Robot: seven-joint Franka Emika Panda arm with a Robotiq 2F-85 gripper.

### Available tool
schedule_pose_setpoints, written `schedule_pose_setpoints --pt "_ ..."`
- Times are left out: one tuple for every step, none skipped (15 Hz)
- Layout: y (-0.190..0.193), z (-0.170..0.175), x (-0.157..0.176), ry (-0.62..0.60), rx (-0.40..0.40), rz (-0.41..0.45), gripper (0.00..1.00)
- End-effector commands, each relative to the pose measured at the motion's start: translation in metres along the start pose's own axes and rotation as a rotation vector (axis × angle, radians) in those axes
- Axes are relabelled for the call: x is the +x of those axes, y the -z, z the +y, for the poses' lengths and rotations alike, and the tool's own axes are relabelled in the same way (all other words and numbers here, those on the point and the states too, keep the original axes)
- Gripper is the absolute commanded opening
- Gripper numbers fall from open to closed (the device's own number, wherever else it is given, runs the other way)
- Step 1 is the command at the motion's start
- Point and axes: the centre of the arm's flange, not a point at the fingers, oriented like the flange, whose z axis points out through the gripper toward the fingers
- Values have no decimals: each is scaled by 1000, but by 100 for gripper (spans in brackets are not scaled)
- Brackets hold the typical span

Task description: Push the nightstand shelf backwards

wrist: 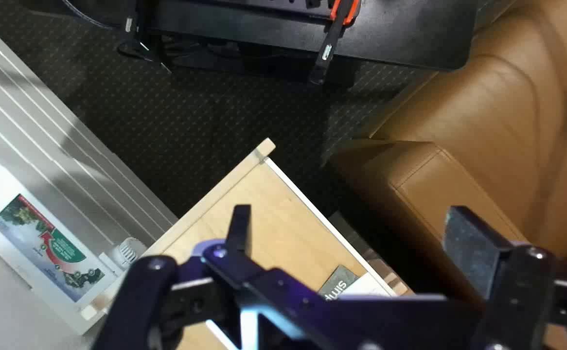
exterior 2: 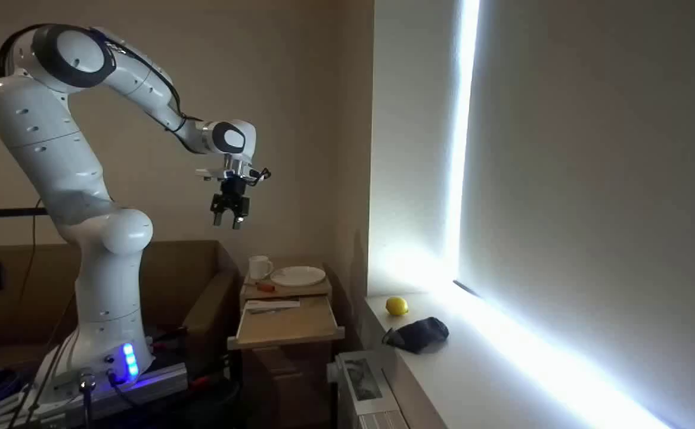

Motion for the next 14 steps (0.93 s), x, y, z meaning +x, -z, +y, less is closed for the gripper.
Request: schedule_pose_setpoints --pt "0 0 0 0 0 0 100" --pt "0 0 0 0 0 0 100" --pt "0 0 0 0 0 0 100" --pt "0 0 0 0 0 0 100" --pt "-7 6 11 -22 -13 26 100" --pt "-14 25 30 -75 -8 78 100" --pt "-17 51 46 -141 10 133 100" --pt "-15 79 53 -197 31 149 100" --pt "-17 101 58 -251 46 170 100" --pt "-22 129 61 -311 66 173 100" --pt "-32 159 62 -378 82 166 100" --pt "-46 189 59 -444 93 157 100" --pt "-62 216 56 -507 106 142 100" --pt "-82 242 50 -570 117 119 100"
